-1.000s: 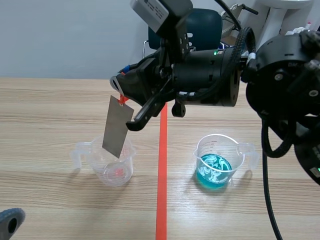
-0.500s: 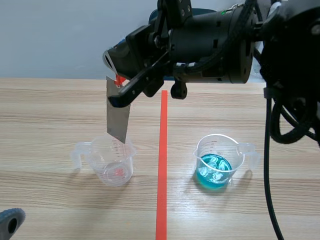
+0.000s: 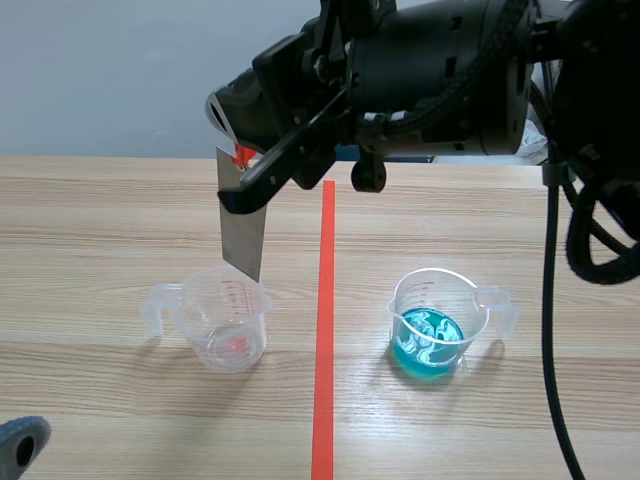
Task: Do the redox reaction experiment
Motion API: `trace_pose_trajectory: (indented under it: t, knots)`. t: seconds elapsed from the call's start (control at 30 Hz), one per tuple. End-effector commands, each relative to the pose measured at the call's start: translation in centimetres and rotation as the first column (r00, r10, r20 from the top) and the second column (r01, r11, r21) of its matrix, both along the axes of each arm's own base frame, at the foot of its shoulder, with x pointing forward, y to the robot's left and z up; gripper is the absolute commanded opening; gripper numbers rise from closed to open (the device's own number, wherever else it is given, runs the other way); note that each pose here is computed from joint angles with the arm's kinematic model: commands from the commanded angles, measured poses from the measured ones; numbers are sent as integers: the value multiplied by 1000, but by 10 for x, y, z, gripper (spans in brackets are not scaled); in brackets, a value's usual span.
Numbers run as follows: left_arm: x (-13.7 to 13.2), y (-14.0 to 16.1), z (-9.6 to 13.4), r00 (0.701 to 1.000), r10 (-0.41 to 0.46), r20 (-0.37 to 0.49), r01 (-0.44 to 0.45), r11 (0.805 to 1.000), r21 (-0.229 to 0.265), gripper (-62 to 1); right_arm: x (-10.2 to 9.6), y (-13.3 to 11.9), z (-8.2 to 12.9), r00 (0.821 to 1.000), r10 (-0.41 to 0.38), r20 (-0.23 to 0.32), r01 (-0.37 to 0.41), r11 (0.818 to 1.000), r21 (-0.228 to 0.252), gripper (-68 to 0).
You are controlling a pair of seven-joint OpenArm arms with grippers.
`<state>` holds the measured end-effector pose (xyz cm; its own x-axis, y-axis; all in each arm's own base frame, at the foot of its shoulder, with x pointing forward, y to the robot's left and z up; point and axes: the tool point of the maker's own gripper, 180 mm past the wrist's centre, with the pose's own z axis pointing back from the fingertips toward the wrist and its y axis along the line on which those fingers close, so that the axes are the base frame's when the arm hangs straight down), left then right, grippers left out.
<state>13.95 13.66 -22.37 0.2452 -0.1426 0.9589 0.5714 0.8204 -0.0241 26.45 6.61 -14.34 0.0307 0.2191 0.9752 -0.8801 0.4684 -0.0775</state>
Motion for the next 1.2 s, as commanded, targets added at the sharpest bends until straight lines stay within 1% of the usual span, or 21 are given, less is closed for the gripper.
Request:
trace_pose_trajectory:
  t: [0.0,0.17,0.4,0.57,0.67,0.93,1.17]
  knots:
    - [0,-3,5,1000,5,11,-5,1000,-27,14,-2,0,9,1000,7,28,-8,1000,16,-665]
    - [0,-3,5,1000,5,11,-5,1000,-27,14,-3,1,14,999,11,42,-12,999,31,-665]
    - [0,-3,5,1000,5,11,-5,1000,-27,14,-12,5,36,993,35,109,-44,996,83,-665]
    - [0,-3,5,1000,5,11,-5,1000,-27,14,-13,5,42,991,35,131,-48,994,101,-665]
    - [0,-3,5,1000,5,11,-5,1000,-27,14,-12,6,48,988,32,154,-52,991,123,-665]
    - [0,-3,5,1000,5,11,-5,1000,-27,14,-13,7,53,986,32,163,-56,988,141,-665]
    - [0,-3,5,1000,5,11,-5,1000,-27,14,-13,7,53,986,32,165,-57,988,145,-665]
